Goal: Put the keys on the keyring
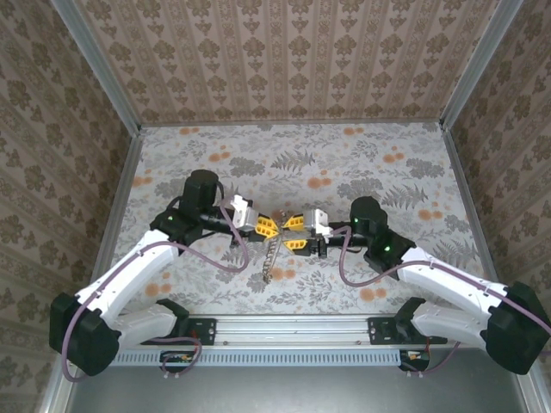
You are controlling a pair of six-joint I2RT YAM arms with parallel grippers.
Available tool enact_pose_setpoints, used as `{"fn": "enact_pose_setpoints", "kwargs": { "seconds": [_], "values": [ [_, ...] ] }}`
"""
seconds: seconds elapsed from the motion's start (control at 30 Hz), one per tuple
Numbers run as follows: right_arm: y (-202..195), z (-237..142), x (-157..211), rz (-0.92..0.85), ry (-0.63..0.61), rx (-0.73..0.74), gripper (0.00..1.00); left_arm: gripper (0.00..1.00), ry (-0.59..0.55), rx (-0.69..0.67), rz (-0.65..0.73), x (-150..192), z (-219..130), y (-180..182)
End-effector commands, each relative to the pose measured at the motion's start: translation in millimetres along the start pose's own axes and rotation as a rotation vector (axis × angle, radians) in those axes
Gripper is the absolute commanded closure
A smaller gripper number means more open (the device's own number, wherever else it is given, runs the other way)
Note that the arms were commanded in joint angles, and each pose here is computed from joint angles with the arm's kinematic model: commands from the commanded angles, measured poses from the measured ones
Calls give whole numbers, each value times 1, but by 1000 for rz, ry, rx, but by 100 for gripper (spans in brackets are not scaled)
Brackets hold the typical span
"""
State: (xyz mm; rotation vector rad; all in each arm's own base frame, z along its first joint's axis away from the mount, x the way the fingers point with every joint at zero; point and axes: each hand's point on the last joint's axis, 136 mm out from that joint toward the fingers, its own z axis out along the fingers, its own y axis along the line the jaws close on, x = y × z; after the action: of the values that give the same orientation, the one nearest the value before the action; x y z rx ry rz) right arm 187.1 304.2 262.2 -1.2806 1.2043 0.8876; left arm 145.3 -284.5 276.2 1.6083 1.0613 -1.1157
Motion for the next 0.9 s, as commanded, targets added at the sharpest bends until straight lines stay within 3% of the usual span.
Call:
{"fn": "enact_pose_setpoints", "kwargs": {
  "seconds": [0.0, 0.57, 0.77, 0.87],
  "values": [
    [1, -2, -4, -13, -26, 28, 64, 100, -44, -13, 57, -18, 2, 7],
    [-7, -9, -2, -26, -59, 127, 72, 100, -52, 33, 32, -17, 18, 9],
    [-6, -9, 1, -22, -54, 126, 81, 100, -59, 36, 35, -18, 22, 9],
    [-7, -10, 2, -23, -53, 134, 95, 100, -58, 33, 33, -17, 22, 10]
  ]
}}
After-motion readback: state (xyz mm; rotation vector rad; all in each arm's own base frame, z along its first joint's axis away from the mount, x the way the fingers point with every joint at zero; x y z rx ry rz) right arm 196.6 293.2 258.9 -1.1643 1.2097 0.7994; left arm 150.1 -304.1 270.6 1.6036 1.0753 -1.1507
